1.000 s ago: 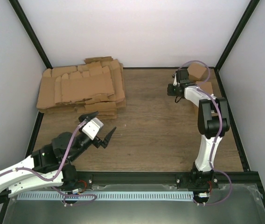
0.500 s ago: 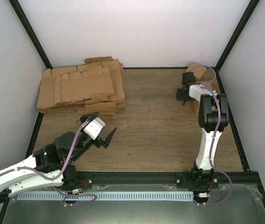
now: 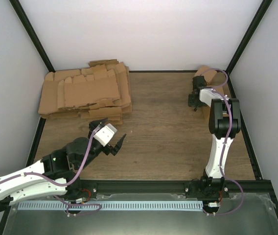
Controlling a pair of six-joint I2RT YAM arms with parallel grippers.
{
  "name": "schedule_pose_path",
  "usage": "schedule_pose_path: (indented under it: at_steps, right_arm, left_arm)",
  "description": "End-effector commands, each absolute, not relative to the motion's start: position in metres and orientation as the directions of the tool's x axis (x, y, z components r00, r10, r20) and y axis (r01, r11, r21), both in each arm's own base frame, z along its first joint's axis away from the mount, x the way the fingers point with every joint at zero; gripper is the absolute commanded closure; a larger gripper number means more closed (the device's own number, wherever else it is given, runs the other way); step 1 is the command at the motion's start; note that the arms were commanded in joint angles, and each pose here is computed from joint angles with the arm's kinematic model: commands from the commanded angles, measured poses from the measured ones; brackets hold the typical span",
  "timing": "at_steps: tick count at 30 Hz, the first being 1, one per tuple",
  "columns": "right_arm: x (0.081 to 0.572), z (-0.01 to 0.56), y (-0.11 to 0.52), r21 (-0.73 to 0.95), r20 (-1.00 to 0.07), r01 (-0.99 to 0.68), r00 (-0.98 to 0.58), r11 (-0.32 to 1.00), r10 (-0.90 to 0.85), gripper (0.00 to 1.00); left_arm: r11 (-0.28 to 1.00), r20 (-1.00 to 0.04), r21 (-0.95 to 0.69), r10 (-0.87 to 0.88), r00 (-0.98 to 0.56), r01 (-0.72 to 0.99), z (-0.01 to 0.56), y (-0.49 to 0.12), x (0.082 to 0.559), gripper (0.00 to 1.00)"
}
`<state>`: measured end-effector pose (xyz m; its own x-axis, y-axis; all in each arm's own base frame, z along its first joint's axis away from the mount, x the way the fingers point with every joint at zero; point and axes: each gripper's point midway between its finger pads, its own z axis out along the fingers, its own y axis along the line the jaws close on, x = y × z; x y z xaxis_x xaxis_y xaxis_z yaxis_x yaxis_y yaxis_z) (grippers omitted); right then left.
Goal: Fold the paper box
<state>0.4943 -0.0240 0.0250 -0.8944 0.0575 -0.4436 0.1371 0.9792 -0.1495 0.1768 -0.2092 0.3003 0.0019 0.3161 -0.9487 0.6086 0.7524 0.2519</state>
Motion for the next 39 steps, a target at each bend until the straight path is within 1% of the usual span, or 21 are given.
schedule_pose_path:
  at_steps: [1, 7, 15, 21, 25, 31, 35, 39]
  right_arm:
    - [0.485, 0.025, -0.056, -0.247, -0.405, 0.182, -0.912, 0.952, 0.069, 0.99]
    - [0.487, 0.029, -0.071, -0.309, -0.42, 0.206, -0.906, 0.928, 0.062, 0.98]
    - [0.485, 0.023, -0.09, -0.365, -0.409, 0.233, -0.91, 0.901, 0.069, 0.98]
    - [0.483, 0.029, -0.124, -0.436, -0.421, 0.299, -0.901, 0.849, 0.101, 0.98]
    - [0.486, 0.031, -0.14, -0.462, -0.429, 0.319, -0.897, 0.828, 0.106, 0.98]
    - [0.484, 0.03, -0.158, -0.559, -0.418, 0.338, -0.903, 0.757, 0.095, 0.98]
    - [0.482, 0.027, -0.157, -0.551, -0.403, 0.336, -0.909, 0.764, 0.109, 0.98]
    - [0.485, 0.034, -0.14, -0.463, -0.422, 0.322, -0.899, 0.826, 0.114, 0.99]
  left_arm:
    - [0.762, -0.952, 0.247, 0.307, 0.001, 0.599, 0.303, -0.209, 0.178, 0.0]
    - [0.774, -0.952, 0.25, 0.307, 0.0, 0.582, 0.304, -0.207, 0.181, 0.0]
    - [0.78, -0.951, 0.249, 0.309, -0.008, 0.574, 0.303, -0.207, 0.182, 0.0]
    - [0.784, -0.949, 0.254, 0.316, -0.012, 0.566, 0.302, -0.208, 0.185, 0.0]
    - [0.789, -0.949, 0.251, 0.314, -0.017, 0.561, 0.302, -0.208, 0.186, 0.0]
    - [0.792, -0.947, 0.256, 0.32, -0.019, 0.554, 0.302, -0.208, 0.189, 0.0]
    - [0.79, -0.945, 0.261, 0.326, -0.02, 0.555, 0.301, -0.209, 0.19, 0.0]
    - [0.793, -0.948, 0.252, 0.318, -0.024, 0.555, 0.301, -0.208, 0.19, 0.0]
